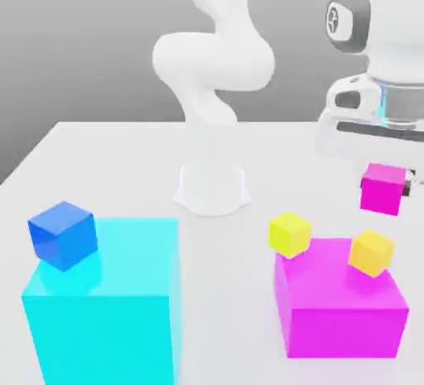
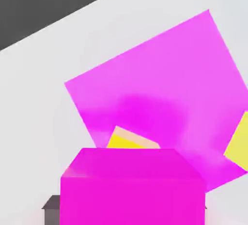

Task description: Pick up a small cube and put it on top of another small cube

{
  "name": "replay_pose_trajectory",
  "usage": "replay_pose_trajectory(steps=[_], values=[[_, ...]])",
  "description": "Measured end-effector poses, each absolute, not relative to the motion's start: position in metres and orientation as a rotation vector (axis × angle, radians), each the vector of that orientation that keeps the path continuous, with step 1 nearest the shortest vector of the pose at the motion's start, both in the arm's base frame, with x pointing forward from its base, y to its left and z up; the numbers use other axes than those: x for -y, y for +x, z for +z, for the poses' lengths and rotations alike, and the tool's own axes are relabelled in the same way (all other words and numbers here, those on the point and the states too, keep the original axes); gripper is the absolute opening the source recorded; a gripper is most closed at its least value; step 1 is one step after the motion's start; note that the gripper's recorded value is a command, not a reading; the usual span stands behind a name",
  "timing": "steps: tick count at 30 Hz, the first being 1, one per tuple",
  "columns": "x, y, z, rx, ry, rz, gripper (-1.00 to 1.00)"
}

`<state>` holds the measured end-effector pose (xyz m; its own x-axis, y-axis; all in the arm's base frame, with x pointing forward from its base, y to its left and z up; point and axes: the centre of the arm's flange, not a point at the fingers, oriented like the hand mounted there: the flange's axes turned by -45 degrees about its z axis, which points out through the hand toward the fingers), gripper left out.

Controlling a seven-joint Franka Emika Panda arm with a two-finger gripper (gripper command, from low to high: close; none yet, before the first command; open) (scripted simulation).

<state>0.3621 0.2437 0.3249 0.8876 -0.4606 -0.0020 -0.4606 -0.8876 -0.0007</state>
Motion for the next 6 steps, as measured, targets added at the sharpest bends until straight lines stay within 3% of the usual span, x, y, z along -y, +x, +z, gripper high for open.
replay_pose_trajectory(steps=[3, 4, 6], values=[[-0.245, 0.360, 0.289, -0.745, -3.055, -0.003, -1.00], [-0.245, 0.360, 0.282, -0.743, -3.054, -0.002, 1.00], [-0.245, 0.360, 0.282, -0.743, -3.054, -0.002, 1.00]])
